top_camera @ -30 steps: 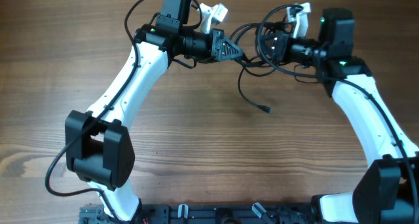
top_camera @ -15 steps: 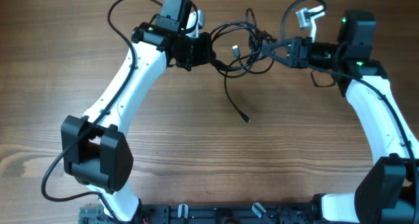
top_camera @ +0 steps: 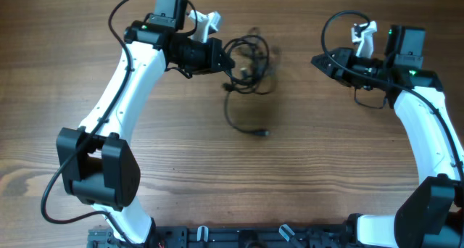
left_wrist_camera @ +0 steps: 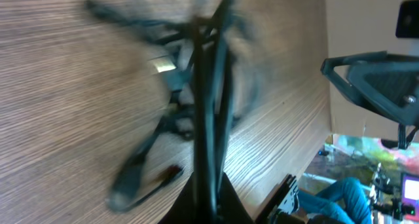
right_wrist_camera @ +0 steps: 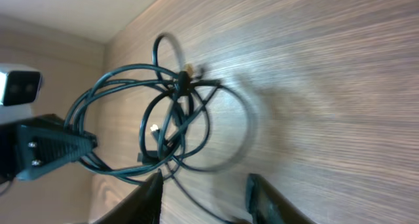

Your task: Untangle cables

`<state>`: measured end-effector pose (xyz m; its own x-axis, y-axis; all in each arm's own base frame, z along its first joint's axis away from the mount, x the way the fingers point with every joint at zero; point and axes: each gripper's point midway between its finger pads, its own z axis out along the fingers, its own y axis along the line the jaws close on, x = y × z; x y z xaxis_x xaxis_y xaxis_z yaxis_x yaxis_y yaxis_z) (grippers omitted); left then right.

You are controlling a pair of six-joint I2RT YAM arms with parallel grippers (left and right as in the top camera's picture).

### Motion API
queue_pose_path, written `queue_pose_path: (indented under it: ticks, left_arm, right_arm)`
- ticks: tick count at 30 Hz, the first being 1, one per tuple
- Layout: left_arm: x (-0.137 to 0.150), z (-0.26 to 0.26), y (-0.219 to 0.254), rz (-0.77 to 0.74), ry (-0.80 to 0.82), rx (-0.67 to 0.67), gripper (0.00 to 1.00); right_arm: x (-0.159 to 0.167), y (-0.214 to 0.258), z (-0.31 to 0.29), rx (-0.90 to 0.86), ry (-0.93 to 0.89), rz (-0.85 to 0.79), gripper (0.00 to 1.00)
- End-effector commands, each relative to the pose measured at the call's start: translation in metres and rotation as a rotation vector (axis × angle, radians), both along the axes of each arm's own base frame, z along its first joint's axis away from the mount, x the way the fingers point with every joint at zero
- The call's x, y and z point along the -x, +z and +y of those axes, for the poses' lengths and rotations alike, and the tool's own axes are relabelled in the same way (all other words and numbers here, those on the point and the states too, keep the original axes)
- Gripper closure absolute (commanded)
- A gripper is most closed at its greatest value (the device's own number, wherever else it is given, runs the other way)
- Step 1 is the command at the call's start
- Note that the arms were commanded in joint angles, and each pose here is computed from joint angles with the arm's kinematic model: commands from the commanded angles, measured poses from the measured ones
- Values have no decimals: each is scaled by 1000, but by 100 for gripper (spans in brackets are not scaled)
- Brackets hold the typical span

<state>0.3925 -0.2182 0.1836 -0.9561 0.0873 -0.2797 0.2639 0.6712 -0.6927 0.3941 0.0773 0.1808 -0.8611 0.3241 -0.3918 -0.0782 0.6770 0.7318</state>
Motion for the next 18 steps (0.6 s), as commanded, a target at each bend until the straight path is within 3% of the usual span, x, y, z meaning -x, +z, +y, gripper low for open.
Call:
queue_pose_path:
  ticks: [1, 3, 8, 10, 11, 14, 18]
  left_arm:
    - [0, -1, 1, 35, 15, 36, 84]
    - [4, -3, 1, 53, 13, 39, 66]
    - [23, -36, 0, 61, -57, 25, 54]
    - [19, -32, -14, 48, -4, -89, 46]
    - [9, -18, -25, 74, 116, -183, 44]
    - [-7, 22, -40, 73, 282, -343, 47]
    - [0, 57, -73, 115, 361, -572, 52]
  right_arm:
    - [-1, 9, -4, 47, 0, -46, 46]
    - [0, 8, -4, 49, -1, -37, 44]
    - [-1, 4, -9, 84, -14, -38, 41]
    - [-1, 2, -10, 98, -15, -39, 40]
    - [-1, 1, -12, 108, -23, -33, 40]
    - [0, -6, -18, 142, -51, -5, 38]
    - [0, -7, -19, 136, -69, 14, 37]
